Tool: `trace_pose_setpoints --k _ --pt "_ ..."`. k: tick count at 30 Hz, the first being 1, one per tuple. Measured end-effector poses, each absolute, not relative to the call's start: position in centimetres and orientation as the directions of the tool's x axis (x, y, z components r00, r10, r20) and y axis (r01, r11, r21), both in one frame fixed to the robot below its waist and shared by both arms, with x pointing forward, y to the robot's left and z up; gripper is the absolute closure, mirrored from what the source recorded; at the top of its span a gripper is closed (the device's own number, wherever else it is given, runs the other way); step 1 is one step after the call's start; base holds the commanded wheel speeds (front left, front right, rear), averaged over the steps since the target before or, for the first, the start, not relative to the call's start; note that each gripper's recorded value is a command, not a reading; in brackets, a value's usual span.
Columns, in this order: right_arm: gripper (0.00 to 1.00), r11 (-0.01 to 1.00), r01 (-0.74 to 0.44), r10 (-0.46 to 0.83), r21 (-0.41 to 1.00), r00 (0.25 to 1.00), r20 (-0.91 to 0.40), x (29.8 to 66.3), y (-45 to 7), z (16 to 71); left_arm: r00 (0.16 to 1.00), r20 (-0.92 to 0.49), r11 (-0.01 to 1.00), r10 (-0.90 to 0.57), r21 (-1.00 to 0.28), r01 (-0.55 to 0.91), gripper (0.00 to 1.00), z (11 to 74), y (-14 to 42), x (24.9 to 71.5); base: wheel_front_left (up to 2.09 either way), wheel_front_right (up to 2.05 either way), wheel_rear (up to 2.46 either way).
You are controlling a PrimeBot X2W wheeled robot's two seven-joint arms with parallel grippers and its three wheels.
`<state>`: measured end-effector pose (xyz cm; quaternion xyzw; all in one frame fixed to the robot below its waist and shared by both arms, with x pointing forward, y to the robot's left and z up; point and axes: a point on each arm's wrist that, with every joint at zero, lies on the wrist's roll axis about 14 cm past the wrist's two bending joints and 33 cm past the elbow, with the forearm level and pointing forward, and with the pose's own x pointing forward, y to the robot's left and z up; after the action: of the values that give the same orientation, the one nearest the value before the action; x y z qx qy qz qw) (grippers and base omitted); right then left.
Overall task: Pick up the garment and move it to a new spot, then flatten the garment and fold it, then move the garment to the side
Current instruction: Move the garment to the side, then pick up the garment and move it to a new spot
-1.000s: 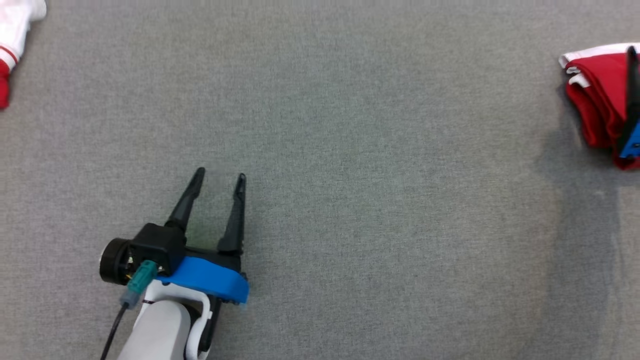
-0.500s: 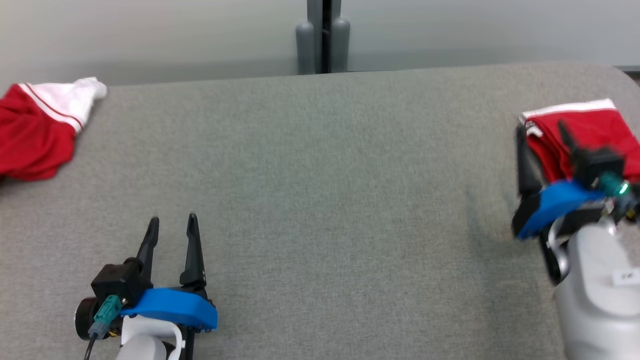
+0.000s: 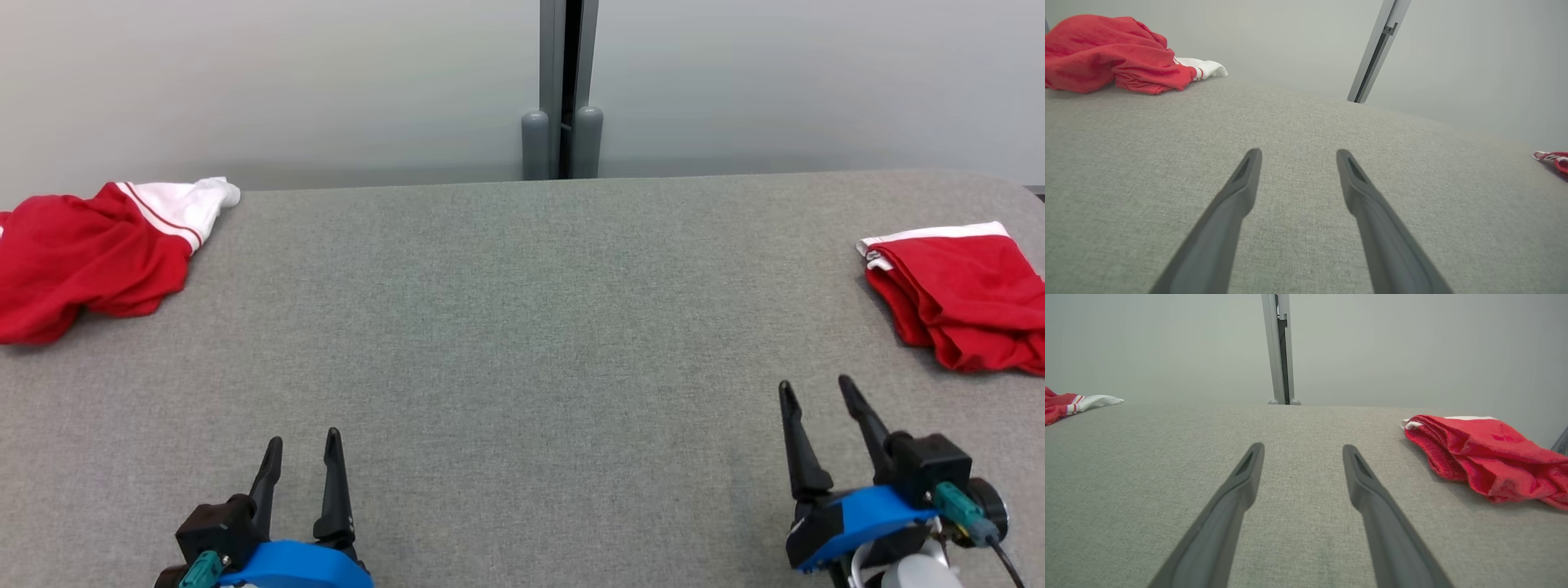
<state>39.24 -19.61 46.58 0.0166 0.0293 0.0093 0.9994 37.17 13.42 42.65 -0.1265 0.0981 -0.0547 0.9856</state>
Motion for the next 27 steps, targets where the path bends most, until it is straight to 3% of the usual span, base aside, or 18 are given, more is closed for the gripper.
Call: trace_pose_setpoints --k 7,27 --pt "0.00 0.995 -0.048 0.053 0.084 0.997 -0.060 37.6 -18.2 46.3 0.976 -0.170 0.959 -0.133 -0.269 0.084 0.00 43.0 13.3 36.9 0.00 0.00 0.00" --pt "0.00 0.990 -0.106 0.114 0.095 0.990 -0.081 37.3 -16.1 45.6 0.984 -0.150 0.960 -0.101 -0.274 0.057 0.00 43.7 14.3 35.4 0.00 0.00 0.00"
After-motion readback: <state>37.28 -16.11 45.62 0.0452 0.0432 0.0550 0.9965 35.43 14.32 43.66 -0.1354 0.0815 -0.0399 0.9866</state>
